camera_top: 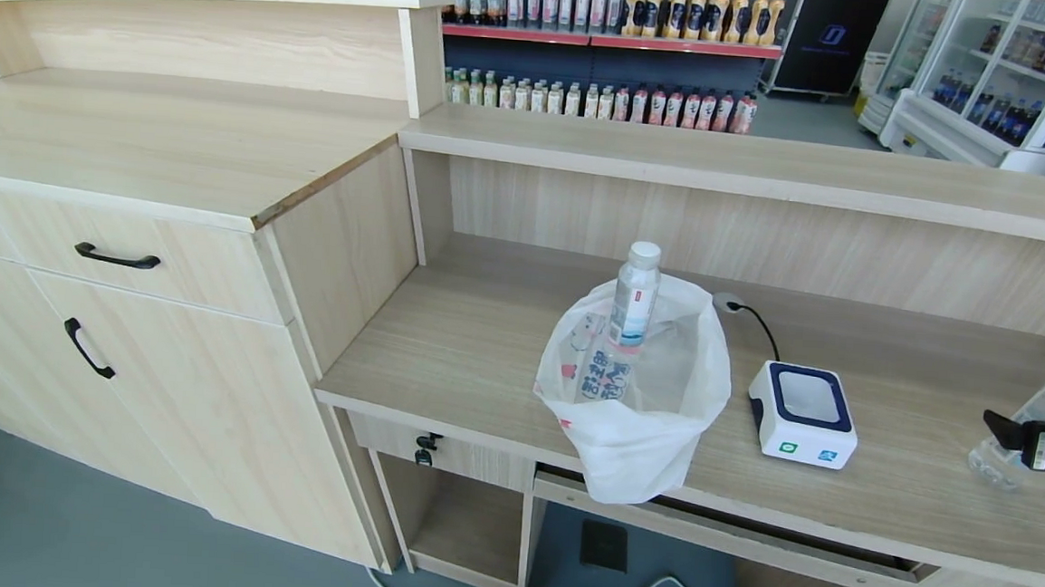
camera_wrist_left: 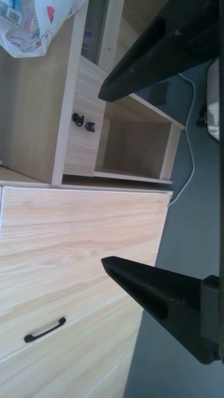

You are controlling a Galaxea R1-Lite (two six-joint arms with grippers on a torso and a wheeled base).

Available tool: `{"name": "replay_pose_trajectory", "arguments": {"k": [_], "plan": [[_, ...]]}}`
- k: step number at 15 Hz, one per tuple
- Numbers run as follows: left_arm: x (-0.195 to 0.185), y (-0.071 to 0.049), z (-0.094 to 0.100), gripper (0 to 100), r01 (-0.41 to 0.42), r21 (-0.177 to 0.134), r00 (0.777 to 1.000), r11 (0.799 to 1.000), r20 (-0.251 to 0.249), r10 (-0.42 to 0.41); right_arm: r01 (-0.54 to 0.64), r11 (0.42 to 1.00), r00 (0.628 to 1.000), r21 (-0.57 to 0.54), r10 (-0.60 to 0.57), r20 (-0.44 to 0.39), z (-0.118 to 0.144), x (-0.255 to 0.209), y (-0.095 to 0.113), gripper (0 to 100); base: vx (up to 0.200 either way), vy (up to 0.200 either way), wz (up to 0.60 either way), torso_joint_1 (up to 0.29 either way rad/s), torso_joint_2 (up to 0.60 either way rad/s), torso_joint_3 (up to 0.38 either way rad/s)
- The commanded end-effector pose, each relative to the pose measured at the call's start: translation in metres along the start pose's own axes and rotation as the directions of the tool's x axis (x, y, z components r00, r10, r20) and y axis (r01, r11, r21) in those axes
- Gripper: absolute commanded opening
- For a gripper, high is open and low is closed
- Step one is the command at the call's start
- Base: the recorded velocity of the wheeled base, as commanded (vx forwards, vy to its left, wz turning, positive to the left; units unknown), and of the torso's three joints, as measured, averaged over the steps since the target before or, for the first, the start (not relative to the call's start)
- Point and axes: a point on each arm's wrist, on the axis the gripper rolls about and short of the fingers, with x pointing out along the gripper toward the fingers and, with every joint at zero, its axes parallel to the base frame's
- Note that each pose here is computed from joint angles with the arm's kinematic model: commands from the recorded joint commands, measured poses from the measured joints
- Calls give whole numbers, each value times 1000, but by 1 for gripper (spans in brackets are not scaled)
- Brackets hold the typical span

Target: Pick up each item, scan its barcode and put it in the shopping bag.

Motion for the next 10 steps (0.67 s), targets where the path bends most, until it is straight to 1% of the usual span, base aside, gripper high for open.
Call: {"name": "replay_pose_trajectory", "arguments": {"k": [1,6,10], "plan": [[0,0,0,100,0,0,1000,1000,0,0,-14,1000,1000,2,14,-12,-5,6,3,100,0,0,0,0,0,0],[0,0,0,100,0,0,1000,1000,0,0,-25,1000,999,-6,26,19,2,15,7,100,0,0,0,0,0,0],[0,0,0,100,0,0,1000,1000,0,0,-42,999,999,-9,42,8,-1,22,11,100,0,0,0,0,0,0]]}}
